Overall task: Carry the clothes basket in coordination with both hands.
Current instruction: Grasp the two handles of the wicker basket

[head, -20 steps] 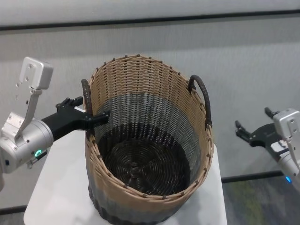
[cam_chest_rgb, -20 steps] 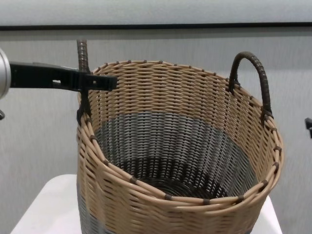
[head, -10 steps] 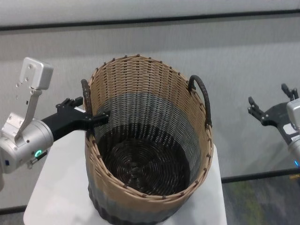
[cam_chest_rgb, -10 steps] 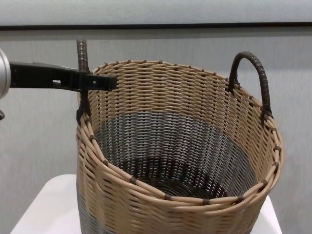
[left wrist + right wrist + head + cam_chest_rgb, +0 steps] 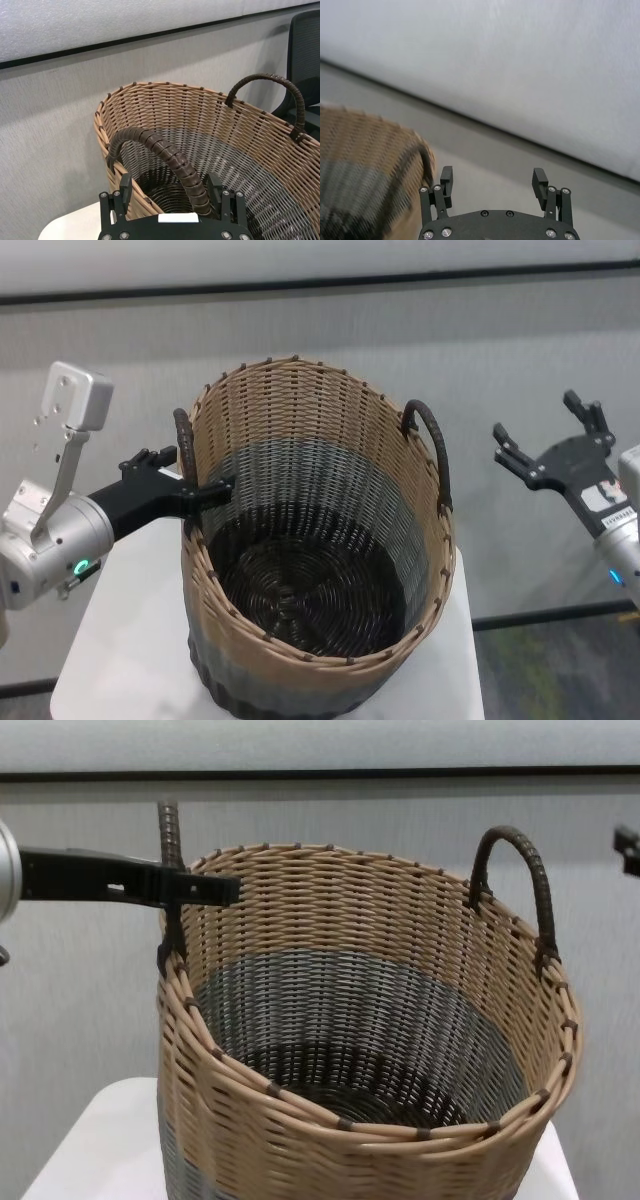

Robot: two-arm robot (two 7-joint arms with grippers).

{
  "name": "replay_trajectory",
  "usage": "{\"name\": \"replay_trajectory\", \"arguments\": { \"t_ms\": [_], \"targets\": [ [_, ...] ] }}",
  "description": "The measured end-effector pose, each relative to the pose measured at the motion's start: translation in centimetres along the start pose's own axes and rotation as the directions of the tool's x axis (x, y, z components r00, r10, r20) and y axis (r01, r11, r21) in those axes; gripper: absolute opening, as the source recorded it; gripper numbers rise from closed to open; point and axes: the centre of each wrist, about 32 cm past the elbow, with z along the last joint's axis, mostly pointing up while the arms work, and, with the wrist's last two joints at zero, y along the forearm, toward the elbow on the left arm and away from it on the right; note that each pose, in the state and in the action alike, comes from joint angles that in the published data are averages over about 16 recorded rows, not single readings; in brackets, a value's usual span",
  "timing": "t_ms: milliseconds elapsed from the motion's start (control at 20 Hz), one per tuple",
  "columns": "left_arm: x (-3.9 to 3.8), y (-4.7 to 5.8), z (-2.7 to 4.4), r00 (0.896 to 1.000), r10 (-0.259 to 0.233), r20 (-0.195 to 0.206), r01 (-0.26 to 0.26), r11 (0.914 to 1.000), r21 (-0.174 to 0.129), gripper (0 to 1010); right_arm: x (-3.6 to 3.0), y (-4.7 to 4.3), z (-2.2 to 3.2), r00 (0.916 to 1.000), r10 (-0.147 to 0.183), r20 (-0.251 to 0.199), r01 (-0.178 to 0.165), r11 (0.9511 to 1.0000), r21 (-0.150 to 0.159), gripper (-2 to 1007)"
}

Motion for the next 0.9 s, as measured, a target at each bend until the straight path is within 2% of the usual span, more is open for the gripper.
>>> {"name": "replay_trajectory", "arguments": {
  "t_ms": [150,350,600,900],
  "targets": [
    [0.00,0.0,0.00,1.000,0.000,0.000,0.000,1.0000,0.000,1002,-0.26,0.29,0.54,0.9987,0.029,-0.041,-0.028,0.9991,0.032,1001],
    [0.00,0.0,0.00,1.000,0.000,0.000,0.000,1.0000,0.000,1002,-0.71,0.77,1.10,0.9924,0.072,-0.099,-0.069,0.9969,0.037,1001],
    [0.00,0.0,0.00,1.000,0.000,0.000,0.000,1.0000,0.000,1002,-1.40,1.54,1.47,0.9764,0.135,-0.168,-0.136,0.9906,0.006,1001],
    [0.00,0.0,0.00,1.000,0.000,0.000,0.000,1.0000,0.000,1002,-2.16,2.78,1.50,0.9515,0.204,-0.230,-0.221,0.9739,-0.051,1001]
  ]
}}
